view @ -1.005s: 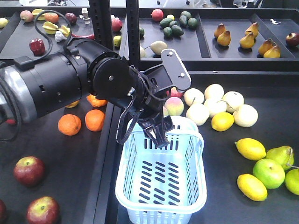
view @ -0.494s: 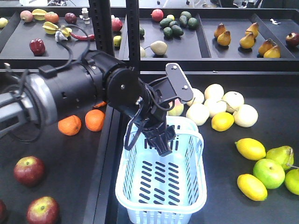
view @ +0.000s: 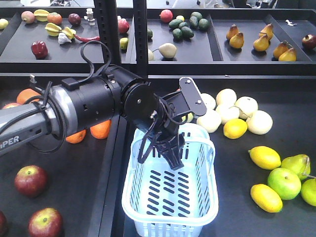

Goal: Pick three apples into basket with both arms
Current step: 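Lower the left gripper onto the basket handle and close it, then lift the basket by its handle with the left gripper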

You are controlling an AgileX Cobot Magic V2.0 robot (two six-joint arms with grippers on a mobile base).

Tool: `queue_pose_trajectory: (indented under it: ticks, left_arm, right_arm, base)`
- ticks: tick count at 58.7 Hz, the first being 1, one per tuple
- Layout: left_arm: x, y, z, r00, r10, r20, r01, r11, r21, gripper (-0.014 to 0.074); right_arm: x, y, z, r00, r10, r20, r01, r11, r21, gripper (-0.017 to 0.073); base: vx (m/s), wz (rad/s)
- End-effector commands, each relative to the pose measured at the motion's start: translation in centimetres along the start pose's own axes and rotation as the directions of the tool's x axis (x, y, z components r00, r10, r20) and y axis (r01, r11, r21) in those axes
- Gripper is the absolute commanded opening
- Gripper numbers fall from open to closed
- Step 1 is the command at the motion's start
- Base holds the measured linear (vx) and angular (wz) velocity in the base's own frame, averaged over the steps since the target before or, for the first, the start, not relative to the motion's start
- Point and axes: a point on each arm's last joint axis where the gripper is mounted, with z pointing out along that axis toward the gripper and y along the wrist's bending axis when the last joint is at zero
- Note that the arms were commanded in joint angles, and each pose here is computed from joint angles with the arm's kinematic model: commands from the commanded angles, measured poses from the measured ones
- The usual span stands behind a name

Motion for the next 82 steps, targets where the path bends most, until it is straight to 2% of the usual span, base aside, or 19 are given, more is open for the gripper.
queue_pose_trajectory:
  ticks: [1,4,6,14,25,32,39,47,53,69,82]
  left_arm:
    - [-1.4,0.7,-3.1,0.994,0.000,0.112,0.007,0.998,-0.062,0.0116]
    - [-1.5,0.8,-3.2,0.993,0.001,0.114,0.007,0.998,-0.063,0.0020]
    - [-1.6,0.8,-3.5,0.994,0.001,0.113,0.006,0.998,-0.062,-0.0009]
    - [-2.3,1.1,-5.5,0.993,-0.022,0.119,0.029,0.998,-0.059,-0.0008]
    - [-3.6,1.5,-11.7,0.966,-0.111,0.235,0.135,0.987,-0.085,-0.0008]
    - [-3.1,1.0,-16.2,0.948,-0.163,0.273,0.192,0.978,-0.083,-0.0007]
    - [-1.8,0.4,-19.1,0.952,-0.203,0.230,0.227,0.970,-0.083,-0.0007]
    - [-0.1,-0.5,-21.8,0.948,-0.276,0.158,0.291,0.954,-0.077,-0.0007]
    - [0.8,-1.1,-23.9,0.935,-0.310,0.172,0.326,0.943,-0.073,-0.0007]
    - [3.9,-3.0,-27.5,0.913,-0.331,0.237,0.358,0.931,-0.078,-0.0007]
    - [7.2,-4.9,-27.1,0.914,-0.353,0.199,0.373,0.925,-0.074,-0.0007]
  right_arm:
    - [-0.2,0.1,0.2,0.999,-0.010,0.042,0.010,1.000,-0.009,-0.0005]
    - [-0.2,0.1,0.2,0.999,-0.010,0.042,0.010,1.000,-0.009,-0.0005]
    - [-0.2,0.1,0.2,0.999,-0.010,0.042,0.010,1.000,-0.009,-0.0005]
    - [-0.2,0.1,0.2,0.999,-0.010,0.042,0.010,1.000,-0.009,-0.0005]
    - [-0.2,0.1,0.2,0.999,-0.010,0.042,0.010,1.000,-0.009,-0.0005]
    - [-0.2,0.1,0.2,0.999,-0.010,0.042,0.010,1.000,-0.009,-0.0005]
    - [-0.2,0.1,0.2,0.999,-0.010,0.042,0.010,1.000,-0.009,-0.0005]
    - [-0.2,0.1,0.2,0.999,-0.010,0.042,0.010,1.000,-0.009,-0.0005]
    - [-0.2,0.1,0.2,0.999,-0.010,0.042,0.010,1.000,-0.009,-0.0005]
    - [-0.2,0.1,0.2,0.999,-0.010,0.042,0.010,1.000,-0.009,-0.0005]
    - [-0.2,0.1,0.2,0.999,-0.010,0.042,0.010,1.000,-0.009,-0.0005]
  base:
    - [0.00,0.00]
    - [0.00,0.00]
    - [0.00,0.00]
    - [0.00,0.00]
    - [0.00,0.00]
    - [0.00,0.00]
    - [0.00,0.00]
    - [0.00,0.00]
    - [0.00,0.00]
    - [0.00,0.00]
    - [0.00,0.00]
